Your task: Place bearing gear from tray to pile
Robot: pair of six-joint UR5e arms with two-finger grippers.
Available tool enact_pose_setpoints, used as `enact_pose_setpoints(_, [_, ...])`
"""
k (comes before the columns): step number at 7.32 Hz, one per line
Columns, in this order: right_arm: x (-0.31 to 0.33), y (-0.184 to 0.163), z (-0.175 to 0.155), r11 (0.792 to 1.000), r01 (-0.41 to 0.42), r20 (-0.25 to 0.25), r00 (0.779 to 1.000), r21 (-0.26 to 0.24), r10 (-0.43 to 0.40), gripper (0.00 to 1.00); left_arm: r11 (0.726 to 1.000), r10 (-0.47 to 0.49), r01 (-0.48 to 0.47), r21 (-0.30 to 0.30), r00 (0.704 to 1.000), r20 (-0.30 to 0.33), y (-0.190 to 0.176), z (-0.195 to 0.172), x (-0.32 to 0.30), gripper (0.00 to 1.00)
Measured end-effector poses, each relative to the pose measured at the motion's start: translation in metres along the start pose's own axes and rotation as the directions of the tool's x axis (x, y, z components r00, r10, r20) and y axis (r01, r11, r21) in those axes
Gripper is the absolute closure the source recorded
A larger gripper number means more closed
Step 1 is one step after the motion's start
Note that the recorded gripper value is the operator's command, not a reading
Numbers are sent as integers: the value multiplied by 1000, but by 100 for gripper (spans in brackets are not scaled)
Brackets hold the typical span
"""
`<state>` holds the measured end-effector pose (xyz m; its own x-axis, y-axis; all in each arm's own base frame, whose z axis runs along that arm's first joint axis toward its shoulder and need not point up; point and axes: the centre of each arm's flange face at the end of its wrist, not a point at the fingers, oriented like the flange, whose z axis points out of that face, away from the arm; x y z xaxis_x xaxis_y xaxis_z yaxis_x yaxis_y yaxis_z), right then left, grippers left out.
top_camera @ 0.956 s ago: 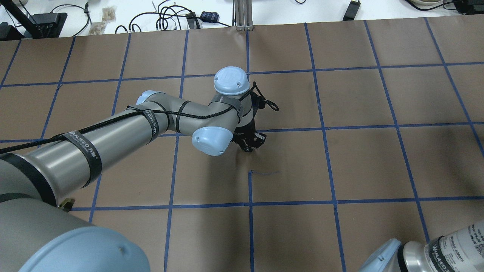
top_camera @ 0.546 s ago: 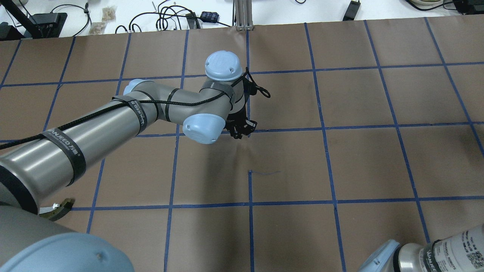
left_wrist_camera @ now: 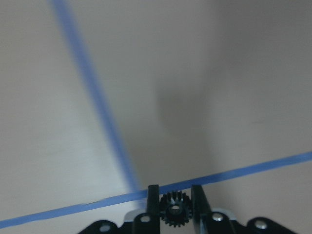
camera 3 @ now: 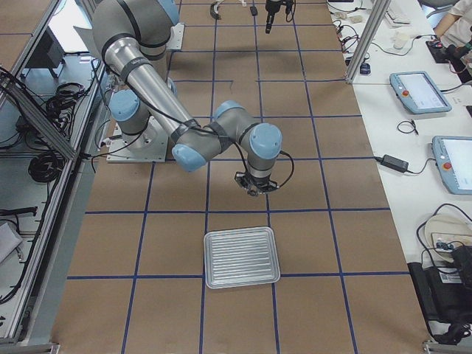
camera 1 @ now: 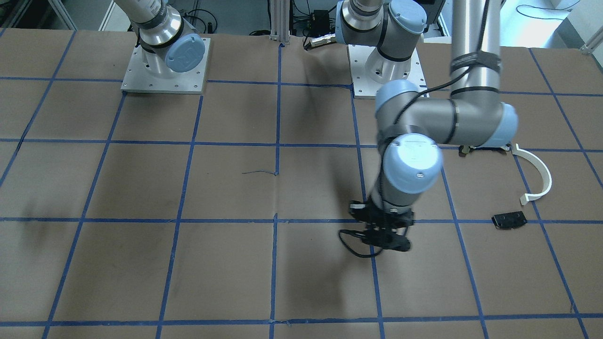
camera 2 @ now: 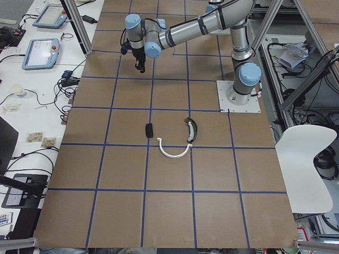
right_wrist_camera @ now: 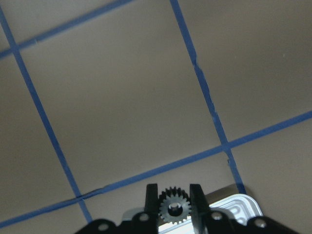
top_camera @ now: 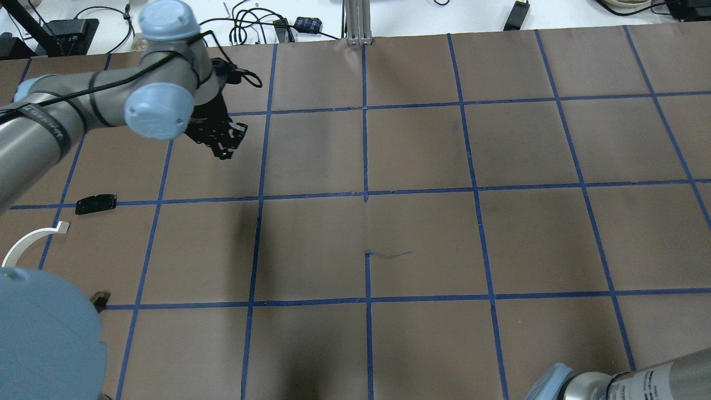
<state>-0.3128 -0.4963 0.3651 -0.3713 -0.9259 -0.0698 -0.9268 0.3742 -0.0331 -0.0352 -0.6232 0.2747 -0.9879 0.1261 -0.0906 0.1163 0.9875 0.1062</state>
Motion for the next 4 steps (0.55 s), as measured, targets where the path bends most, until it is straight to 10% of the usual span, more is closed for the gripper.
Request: enact_pose_setpoints(4, [-59,-188,-54,975,-223,114,969,4,221,94,977,-187,180,-111,981,-51,78,50,-223,100])
